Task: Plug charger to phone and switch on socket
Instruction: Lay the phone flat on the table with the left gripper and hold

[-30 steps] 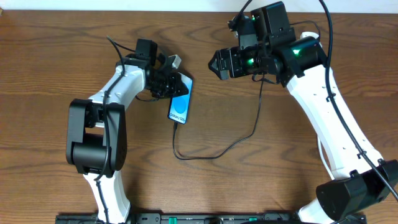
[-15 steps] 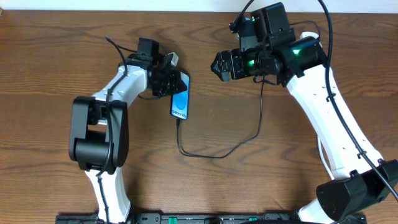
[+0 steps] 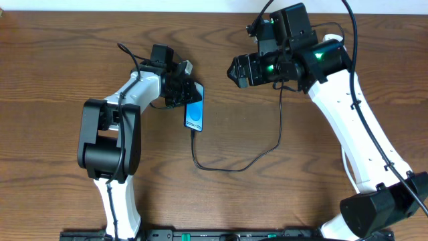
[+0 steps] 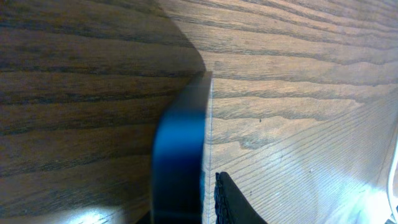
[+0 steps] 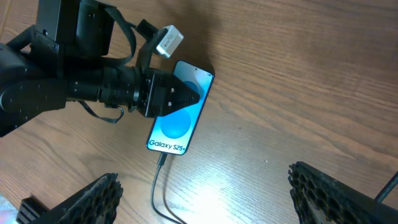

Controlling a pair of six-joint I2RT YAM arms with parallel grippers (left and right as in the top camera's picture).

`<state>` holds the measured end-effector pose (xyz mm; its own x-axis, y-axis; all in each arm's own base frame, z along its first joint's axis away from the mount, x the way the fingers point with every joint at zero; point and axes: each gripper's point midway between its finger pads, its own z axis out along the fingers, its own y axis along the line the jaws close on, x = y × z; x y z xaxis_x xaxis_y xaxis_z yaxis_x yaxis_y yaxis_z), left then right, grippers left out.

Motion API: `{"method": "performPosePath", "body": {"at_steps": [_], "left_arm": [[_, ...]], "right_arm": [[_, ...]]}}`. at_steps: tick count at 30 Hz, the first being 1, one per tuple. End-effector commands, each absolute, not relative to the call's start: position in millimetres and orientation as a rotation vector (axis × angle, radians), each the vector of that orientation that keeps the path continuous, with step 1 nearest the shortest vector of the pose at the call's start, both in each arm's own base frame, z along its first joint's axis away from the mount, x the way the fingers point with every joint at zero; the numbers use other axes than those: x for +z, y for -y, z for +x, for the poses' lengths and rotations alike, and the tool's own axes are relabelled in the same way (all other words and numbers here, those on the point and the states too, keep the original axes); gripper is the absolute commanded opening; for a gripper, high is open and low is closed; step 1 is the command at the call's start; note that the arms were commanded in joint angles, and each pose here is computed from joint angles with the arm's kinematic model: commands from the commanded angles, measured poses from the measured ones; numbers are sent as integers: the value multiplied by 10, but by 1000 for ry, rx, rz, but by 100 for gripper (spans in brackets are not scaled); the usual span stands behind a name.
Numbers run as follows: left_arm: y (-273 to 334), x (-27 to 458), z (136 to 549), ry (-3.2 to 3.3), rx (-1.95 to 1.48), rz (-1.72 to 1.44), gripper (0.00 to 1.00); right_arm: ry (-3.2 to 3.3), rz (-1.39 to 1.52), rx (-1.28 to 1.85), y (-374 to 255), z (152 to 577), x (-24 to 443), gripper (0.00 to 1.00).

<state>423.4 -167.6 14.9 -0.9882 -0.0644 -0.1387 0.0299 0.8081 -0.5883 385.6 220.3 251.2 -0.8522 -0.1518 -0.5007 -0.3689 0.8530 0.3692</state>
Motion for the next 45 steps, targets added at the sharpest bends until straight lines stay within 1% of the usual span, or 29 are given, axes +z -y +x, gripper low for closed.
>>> {"method": "performPosePath", "body": {"at_steps": [1, 2, 6, 9, 11, 17, 31, 37, 43, 45], "left_arm": [[1696, 181, 4254, -2832, -931, -16, 24], [1696, 181, 4254, -2832, -931, -16, 26], [1696, 181, 4253, -2833, -931, -17, 41], [1695, 180, 4253, -2833, -930, -17, 49], [1690, 177, 4256, -2834, -925, -18, 51], [1595, 116, 4275, -2852, -831, -36, 55], [1220, -56, 4315, -2900, -483, -90, 56], [1165, -75, 4310, -2906, -432, -77, 56], [1125, -30, 4330, -2896, -418, -83, 56], [1026, 138, 4418, -2850, -383, -92, 56]], "right_arm": [[-2559, -399, 629, -2193, 3861, 2522, 86], [-2561, -399, 628, -2192, 3857, 2519, 86], [-2562, -398, 628, -2191, 3855, 2518, 86], [-2562, -398, 628, -2191, 3855, 2518, 86], [-2564, -398, 628, -2190, 3853, 2516, 86], [-2569, -399, 626, -2185, 3843, 2508, 86], [-2570, -407, 623, -2181, 3838, 2504, 87], [-2570, -412, 622, -2182, 3836, 2503, 87], [-2574, -411, 622, -2180, 3828, 2498, 86], [-2574, -409, 621, -2174, 3833, 2498, 86]]}}
